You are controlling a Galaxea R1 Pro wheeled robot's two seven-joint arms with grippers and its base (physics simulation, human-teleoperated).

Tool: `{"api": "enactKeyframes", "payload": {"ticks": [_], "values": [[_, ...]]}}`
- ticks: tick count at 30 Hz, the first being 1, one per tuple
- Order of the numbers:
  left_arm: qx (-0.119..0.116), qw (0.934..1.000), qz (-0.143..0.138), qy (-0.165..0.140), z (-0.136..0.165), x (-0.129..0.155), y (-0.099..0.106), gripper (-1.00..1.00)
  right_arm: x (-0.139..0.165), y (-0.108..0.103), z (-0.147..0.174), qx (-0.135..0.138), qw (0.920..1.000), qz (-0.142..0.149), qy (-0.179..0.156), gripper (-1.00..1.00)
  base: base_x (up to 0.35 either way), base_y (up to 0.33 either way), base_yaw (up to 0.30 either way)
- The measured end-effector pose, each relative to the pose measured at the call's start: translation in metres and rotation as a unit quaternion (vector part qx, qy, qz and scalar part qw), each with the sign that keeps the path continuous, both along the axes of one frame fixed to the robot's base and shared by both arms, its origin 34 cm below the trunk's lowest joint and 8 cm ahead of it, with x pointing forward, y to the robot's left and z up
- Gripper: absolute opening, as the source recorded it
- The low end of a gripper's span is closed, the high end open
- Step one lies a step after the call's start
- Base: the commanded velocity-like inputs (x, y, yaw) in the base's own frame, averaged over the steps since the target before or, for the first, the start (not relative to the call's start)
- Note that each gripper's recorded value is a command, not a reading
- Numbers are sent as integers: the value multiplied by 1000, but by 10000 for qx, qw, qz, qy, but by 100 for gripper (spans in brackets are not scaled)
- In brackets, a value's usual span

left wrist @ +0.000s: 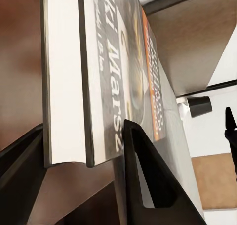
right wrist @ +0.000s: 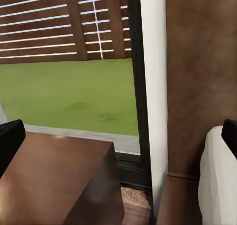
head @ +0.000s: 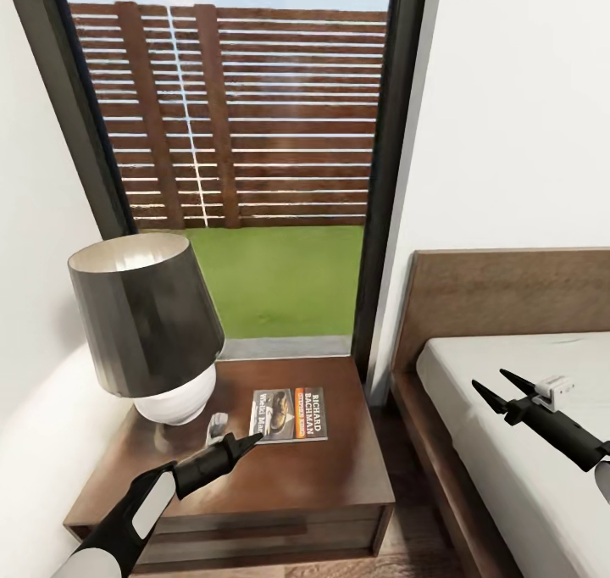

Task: In the bedroom, move the book from the bed onto either nightstand, and place the two sandals side by side next to the bed.

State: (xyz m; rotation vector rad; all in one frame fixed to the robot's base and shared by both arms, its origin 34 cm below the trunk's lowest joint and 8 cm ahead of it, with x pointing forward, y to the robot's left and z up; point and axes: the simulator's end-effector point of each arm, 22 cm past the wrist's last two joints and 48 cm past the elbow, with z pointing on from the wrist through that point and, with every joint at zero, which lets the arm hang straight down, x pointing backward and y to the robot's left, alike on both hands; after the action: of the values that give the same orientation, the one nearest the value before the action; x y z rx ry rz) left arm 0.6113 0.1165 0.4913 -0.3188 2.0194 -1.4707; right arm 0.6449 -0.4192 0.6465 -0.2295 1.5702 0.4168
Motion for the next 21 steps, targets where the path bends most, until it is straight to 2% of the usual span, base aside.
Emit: {"api": "enactKeyframes", "payload": {"ticks": [9,21], "values": [[0,10000,0,0,0,0,0,-100,0,0,0,1,10000,0,0,100,1,0,0],[-2,10000,1,-2,-22,-6,0,-100,-6,0,-23,1,10000,-1,2,100,0,0,0]]}}
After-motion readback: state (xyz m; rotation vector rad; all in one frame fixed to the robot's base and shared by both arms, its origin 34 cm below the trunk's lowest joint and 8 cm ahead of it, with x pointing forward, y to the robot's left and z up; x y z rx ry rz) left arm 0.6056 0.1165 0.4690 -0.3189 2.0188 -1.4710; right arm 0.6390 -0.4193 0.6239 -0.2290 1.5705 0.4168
